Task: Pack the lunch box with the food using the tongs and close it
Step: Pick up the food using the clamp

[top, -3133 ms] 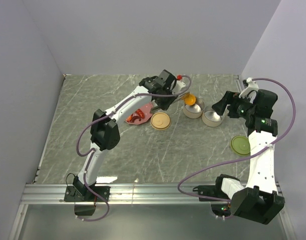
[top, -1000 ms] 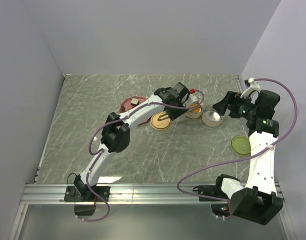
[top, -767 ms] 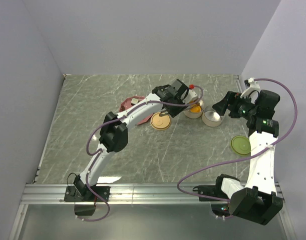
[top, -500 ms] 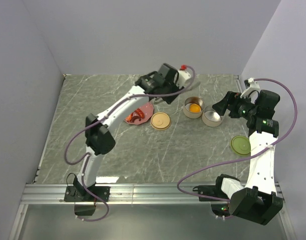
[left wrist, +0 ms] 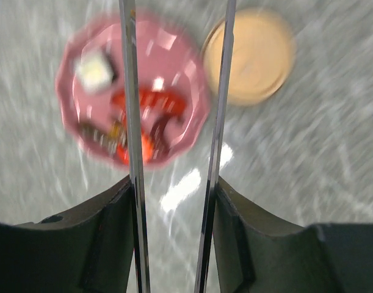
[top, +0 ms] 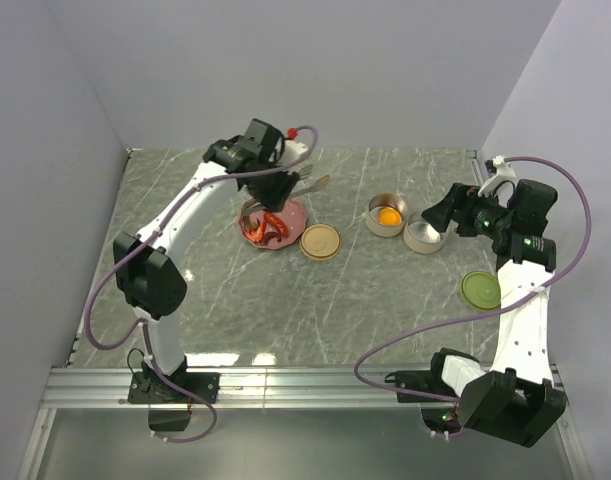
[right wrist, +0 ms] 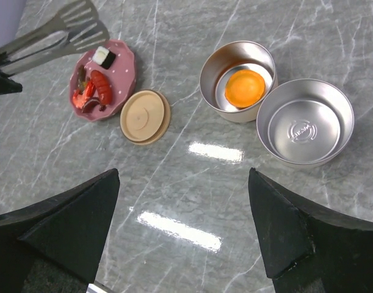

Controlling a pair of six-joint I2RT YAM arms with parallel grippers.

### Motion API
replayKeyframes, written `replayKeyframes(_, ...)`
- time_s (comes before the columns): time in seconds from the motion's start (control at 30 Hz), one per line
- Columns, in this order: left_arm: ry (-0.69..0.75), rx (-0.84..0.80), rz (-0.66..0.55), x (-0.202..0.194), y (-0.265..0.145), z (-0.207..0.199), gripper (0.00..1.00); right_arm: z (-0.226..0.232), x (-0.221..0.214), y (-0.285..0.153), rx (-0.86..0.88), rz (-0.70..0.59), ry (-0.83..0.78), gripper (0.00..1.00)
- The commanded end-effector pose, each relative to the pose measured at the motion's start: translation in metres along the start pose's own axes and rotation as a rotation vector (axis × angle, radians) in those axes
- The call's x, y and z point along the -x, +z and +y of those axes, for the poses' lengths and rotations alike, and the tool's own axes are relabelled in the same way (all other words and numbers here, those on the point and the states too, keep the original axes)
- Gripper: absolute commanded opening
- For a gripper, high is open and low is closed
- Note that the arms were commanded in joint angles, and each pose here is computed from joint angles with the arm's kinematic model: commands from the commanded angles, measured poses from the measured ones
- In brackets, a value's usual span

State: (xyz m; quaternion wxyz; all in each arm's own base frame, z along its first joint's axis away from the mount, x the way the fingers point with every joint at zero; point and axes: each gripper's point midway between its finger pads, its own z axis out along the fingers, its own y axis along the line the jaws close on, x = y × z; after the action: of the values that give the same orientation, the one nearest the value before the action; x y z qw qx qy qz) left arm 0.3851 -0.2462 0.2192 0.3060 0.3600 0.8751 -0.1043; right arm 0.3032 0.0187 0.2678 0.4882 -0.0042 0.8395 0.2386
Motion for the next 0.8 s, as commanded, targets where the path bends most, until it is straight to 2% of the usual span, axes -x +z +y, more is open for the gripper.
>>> replayKeyframes(0.0,-0.059,-0.011,0.08,-0.036,-0.031,0.018,0.52,0.004,0.006,0.0,0.034,-0.007,-0.018,0.92)
replayKeyframes(0.2,-0.151,0.062,0.15,-0.089,-0.035,0.052,0.52,0.002,0.002,0.001,0.038,0.006,-0.038,0.92)
replayKeyframes(0.4,-0.231,0.132,0.139,-0.12,-0.029,0.071,0.52,0.001,0.0,0.004,0.041,0.015,-0.035,0.92)
replayKeyframes(0.77,-0.272,0.133,0.157,-0.112,-0.008,0.079,0.53,0.001,-0.003,0.007,0.045,0.031,-0.026,0.91)
